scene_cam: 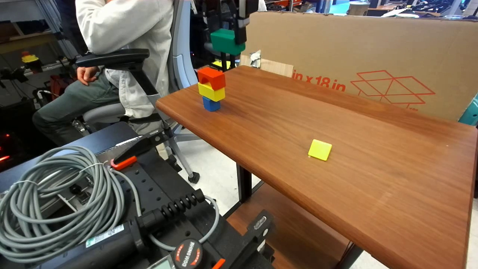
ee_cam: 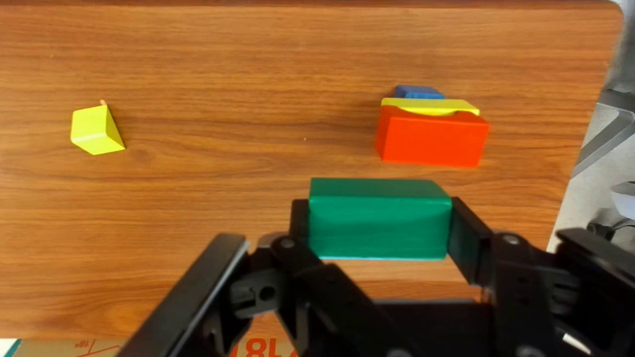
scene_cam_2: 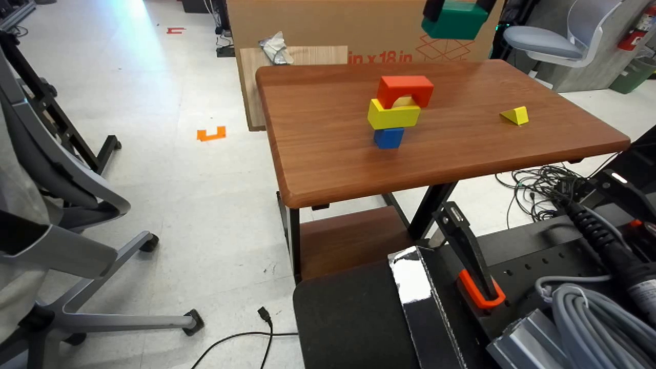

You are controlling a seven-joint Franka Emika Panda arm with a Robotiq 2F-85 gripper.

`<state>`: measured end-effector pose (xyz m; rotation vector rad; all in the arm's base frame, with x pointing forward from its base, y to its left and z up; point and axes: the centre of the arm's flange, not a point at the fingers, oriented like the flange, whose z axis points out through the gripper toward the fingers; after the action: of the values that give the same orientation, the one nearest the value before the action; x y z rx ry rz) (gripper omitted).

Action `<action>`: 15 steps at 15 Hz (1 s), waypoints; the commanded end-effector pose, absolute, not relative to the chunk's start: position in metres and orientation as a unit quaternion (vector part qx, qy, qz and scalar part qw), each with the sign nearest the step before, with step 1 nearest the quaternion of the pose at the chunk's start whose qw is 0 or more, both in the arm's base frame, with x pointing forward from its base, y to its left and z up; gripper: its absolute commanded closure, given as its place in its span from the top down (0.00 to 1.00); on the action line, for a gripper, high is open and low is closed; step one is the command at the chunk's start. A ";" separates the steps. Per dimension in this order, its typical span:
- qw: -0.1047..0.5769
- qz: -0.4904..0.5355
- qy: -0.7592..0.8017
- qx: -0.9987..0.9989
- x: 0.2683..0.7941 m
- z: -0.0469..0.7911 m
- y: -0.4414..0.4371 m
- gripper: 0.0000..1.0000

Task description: Place the orange block on top of the stack on the left, place the green block on top of the orange block

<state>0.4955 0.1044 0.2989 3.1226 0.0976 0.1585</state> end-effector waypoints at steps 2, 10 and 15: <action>0.006 0.040 0.021 0.999 0.488 0.305 0.130 0.42; 0.018 0.022 -0.010 1.000 0.488 0.297 0.152 0.42; 0.038 0.015 -0.038 0.998 0.496 0.281 0.158 0.42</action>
<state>0.4844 0.1472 0.2877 3.0940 -0.0750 0.0767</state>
